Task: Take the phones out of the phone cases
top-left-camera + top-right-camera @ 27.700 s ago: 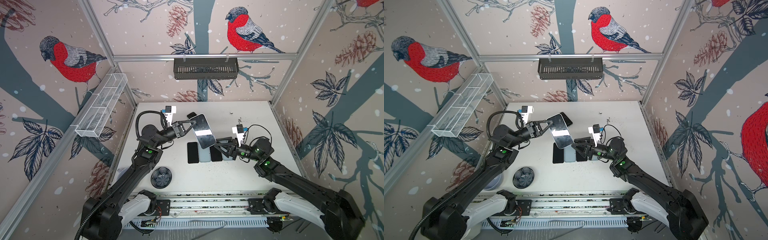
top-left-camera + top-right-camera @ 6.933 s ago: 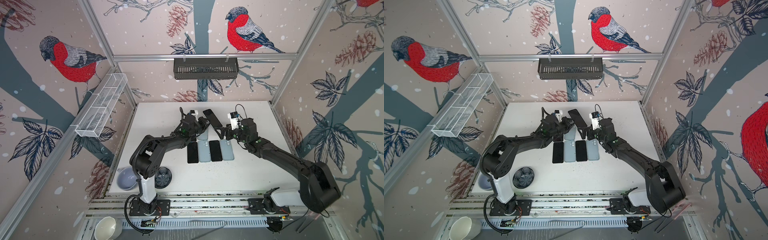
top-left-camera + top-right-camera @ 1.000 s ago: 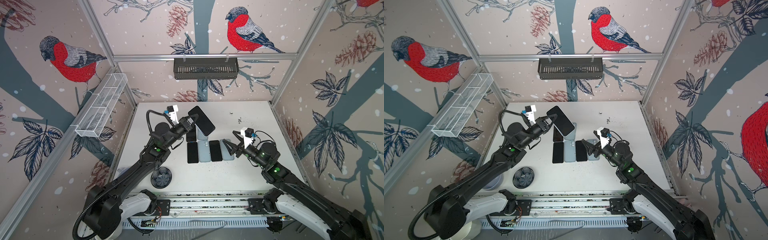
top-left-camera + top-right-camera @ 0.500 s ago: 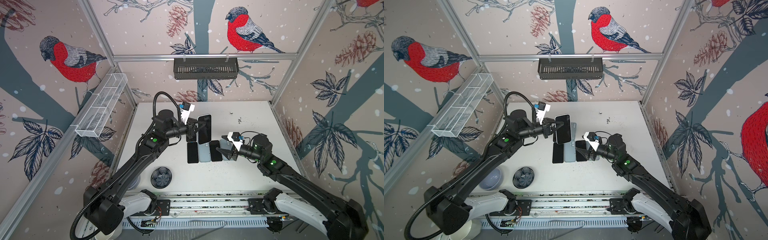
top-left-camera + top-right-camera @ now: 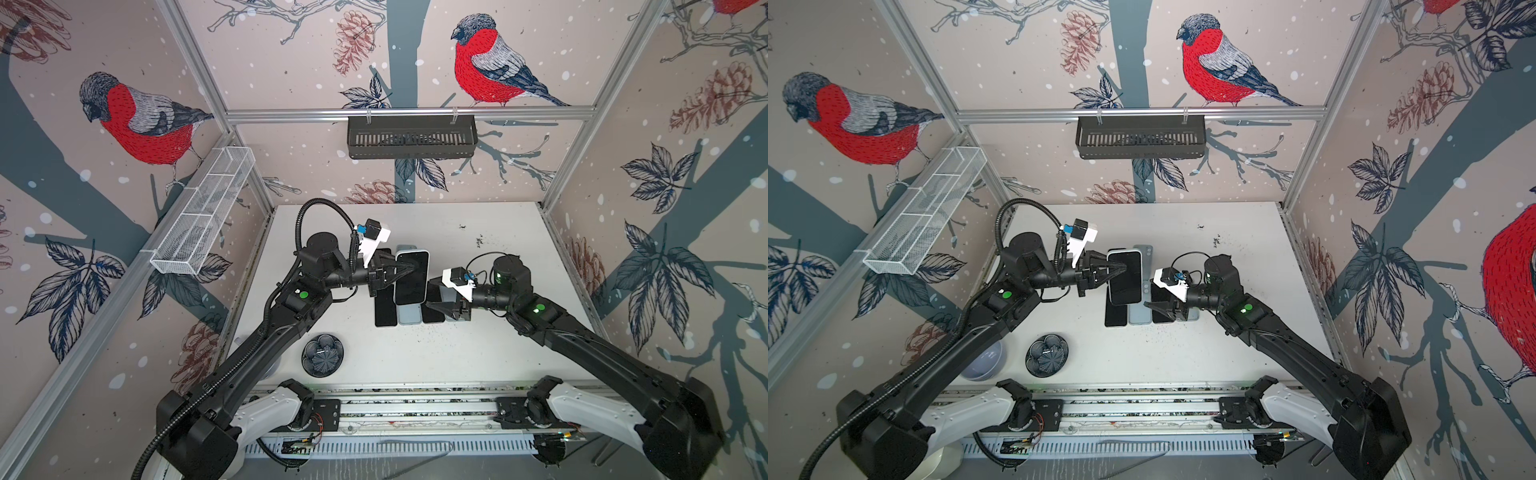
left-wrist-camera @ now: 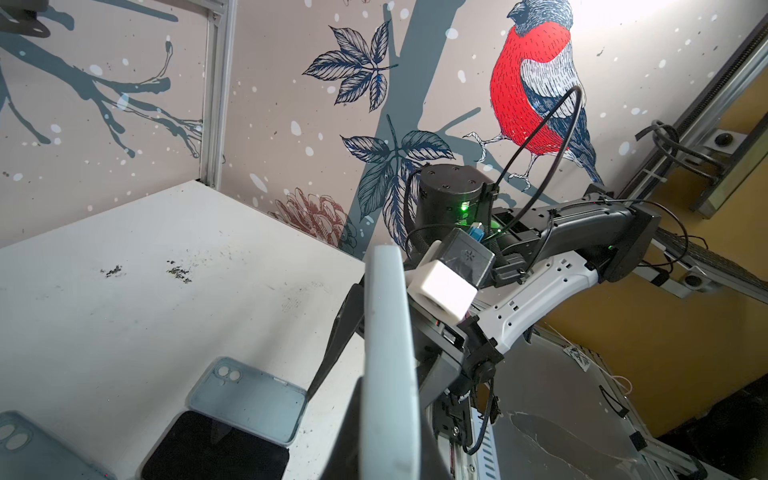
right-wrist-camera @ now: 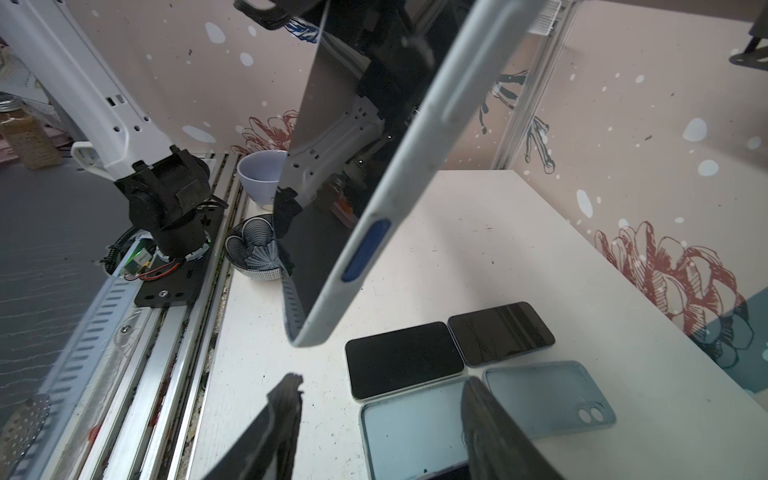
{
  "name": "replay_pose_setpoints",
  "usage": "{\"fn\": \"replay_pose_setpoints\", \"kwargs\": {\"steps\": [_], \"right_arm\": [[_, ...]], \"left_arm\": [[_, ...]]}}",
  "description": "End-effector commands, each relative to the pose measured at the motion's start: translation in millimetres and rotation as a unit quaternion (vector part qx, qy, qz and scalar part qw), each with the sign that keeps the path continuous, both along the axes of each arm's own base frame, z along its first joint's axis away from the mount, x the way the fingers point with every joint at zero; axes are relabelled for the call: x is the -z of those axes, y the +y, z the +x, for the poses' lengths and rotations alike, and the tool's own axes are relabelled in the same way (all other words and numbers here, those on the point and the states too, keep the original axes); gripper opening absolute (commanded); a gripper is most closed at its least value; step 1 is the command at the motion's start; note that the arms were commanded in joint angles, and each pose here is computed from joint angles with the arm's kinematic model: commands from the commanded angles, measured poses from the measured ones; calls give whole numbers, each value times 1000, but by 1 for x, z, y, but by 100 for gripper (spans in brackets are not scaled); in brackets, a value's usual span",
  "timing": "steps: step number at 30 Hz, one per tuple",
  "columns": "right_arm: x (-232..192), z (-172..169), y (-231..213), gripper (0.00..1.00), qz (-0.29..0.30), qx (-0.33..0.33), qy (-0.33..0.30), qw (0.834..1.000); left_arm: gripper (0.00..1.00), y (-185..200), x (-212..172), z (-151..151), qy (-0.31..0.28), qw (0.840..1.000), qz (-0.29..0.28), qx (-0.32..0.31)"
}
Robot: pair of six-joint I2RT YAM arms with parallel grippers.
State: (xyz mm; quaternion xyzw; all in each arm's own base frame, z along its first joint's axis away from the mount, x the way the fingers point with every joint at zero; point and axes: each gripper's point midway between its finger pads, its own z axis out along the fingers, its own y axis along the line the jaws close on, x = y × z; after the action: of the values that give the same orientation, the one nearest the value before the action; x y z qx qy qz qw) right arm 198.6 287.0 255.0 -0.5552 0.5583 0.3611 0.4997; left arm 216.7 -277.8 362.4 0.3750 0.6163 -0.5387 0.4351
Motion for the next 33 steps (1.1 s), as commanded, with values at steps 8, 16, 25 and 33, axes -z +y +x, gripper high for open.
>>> {"fn": "replay_pose_setpoints", "kwargs": {"steps": [8, 16, 25, 33], "right_arm": [[-8, -14, 14, 52, 4, -51, -9, 999], [-11, -17, 21, 47, 2, -63, -12, 998], [-6, -19, 23, 23, -7, -73, -4, 997], [-13, -23, 24, 6, -6, -87, -21, 996]], "left_arm": [[0, 0, -18, -9, -41, 999, -28, 21], [0, 0, -16, -8, -39, 999, -30, 19], [0, -1, -15, -6, -34, 999, -30, 18], [0, -2, -17, -8, -31, 999, -35, 26]]}}
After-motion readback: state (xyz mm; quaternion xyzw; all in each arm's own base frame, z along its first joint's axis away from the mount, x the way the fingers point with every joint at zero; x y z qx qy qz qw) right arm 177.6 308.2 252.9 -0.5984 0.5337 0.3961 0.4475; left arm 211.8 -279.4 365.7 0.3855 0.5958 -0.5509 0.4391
